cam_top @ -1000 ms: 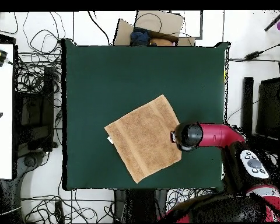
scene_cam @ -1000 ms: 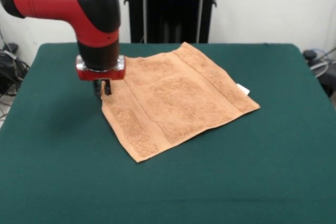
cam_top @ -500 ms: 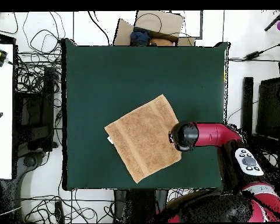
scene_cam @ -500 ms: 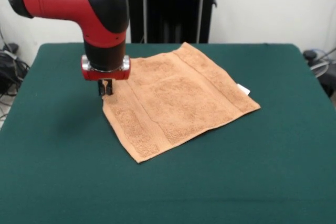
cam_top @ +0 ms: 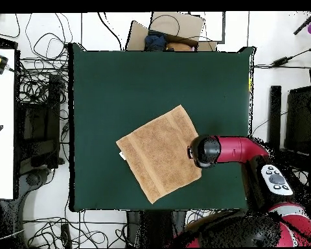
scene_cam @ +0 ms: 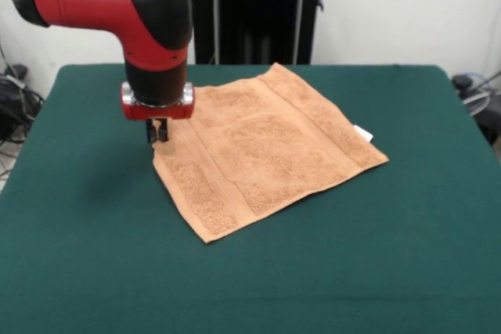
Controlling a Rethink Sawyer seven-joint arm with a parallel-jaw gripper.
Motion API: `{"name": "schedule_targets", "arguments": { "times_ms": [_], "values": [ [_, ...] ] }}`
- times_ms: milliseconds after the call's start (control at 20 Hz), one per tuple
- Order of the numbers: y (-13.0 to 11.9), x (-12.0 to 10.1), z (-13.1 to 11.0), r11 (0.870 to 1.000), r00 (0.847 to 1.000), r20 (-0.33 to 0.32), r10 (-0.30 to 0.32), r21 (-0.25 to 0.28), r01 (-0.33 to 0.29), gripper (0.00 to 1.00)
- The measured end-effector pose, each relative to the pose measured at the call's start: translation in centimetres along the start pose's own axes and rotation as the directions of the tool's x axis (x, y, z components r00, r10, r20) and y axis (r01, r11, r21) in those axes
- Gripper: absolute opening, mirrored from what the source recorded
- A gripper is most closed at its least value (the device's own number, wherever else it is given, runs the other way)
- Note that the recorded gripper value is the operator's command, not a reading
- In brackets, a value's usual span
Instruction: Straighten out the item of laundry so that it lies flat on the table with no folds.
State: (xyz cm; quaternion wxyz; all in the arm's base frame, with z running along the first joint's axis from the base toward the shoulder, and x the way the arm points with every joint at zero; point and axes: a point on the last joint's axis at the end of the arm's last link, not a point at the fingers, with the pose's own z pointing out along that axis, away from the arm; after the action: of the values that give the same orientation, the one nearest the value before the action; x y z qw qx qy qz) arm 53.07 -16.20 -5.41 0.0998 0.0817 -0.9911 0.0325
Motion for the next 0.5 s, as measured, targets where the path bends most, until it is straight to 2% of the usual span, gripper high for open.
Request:
{"name": "schedule_targets", "arguments": {
  "times_ms": [200,500],
  "values": [
    [-0.2,-0.1,-0.2,1.0,1.0,-0.018,0.012,-0.005,-0.012,0.0],
    [-1.8,-1.3,-1.5,0.999,0.992,-0.112,0.05,-0.012,-0.051,0.0]
  ]
}}
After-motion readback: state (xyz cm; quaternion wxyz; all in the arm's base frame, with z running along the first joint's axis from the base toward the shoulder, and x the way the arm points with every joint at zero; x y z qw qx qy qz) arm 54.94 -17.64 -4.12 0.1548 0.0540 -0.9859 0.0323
